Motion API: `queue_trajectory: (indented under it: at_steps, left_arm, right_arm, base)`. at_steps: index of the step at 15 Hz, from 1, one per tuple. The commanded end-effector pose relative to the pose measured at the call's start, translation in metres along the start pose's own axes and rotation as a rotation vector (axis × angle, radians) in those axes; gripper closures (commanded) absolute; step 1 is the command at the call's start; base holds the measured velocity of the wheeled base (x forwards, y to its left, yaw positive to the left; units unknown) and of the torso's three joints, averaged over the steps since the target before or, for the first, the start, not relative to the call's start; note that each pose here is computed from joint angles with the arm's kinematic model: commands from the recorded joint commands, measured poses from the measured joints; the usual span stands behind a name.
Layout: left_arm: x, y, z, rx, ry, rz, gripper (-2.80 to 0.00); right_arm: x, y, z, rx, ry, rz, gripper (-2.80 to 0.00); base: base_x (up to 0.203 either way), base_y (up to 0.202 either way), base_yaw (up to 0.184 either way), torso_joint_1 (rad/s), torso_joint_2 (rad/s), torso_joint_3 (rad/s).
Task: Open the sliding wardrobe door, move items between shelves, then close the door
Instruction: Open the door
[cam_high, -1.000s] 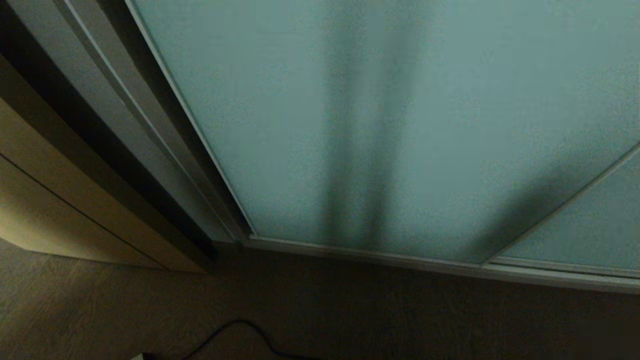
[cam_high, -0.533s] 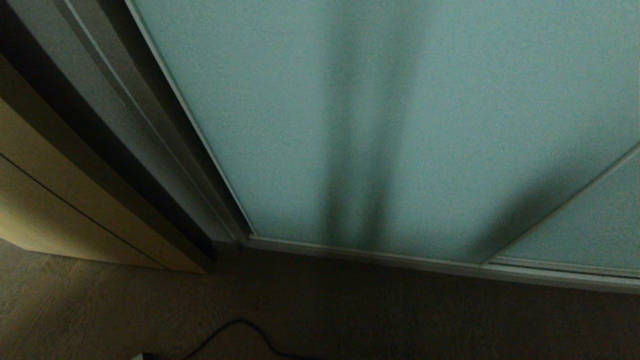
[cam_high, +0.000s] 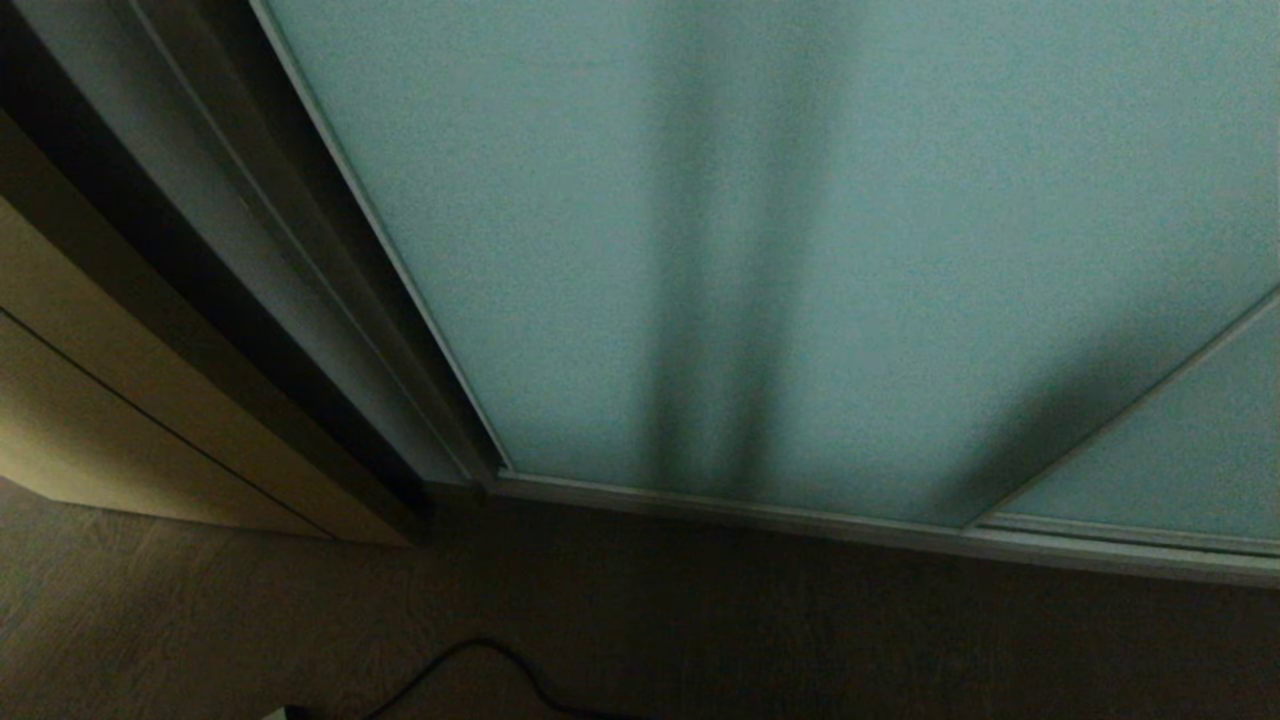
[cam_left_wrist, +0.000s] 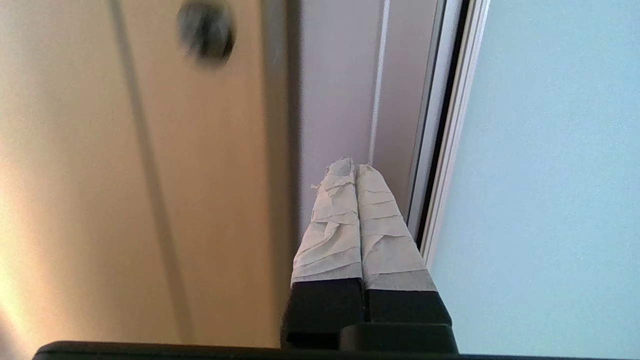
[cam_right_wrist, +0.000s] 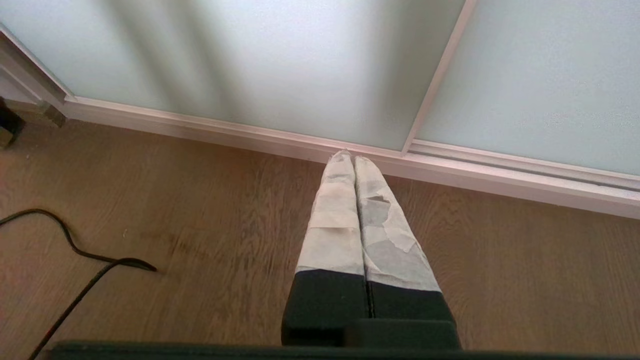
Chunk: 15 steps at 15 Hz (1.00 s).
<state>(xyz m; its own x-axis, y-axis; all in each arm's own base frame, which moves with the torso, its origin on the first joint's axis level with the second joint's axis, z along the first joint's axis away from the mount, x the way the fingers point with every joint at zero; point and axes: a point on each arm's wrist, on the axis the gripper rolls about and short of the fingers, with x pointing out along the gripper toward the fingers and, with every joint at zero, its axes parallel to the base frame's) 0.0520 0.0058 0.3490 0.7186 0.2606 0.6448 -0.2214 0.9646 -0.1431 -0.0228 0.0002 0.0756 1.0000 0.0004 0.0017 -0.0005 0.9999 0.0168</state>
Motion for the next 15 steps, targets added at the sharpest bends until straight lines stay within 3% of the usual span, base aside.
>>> queue_trajectory:
  at_steps: [1,5,10,15]
  left_arm:
    - [0.040,-0.012,-0.021,-0.003,0.024,-0.010,0.00]
    - [0.076,-0.024,-0.027,-0.064,0.000,-0.082,0.00]
    - [0.122,-0.038,-0.046,-0.069,0.009,-0.090,0.00]
    - [0.145,-0.054,-0.066,-0.098,0.035,-0.123,0.00]
  right_arm:
    - [0.000,0.000,0.000,0.000,0.000,0.001,0.00]
    - [0.000,0.000,0.000,0.000,0.000,0.000,0.00]
    - [0.000,0.000,0.000,0.000,0.000,0.000,0.00]
    - [0.000,0.000,0.000,0.000,0.000,0.000,0.00]
  base:
    - [0.000,0.000,0.000,0.000,0.00,0.000]
    - [0.000,0.000,0.000,0.000,0.00,0.000]
    - [0.000,0.000,0.000,0.000,0.00,0.000]
    - [0.000,0.000,0.000,0.000,0.00,0.000]
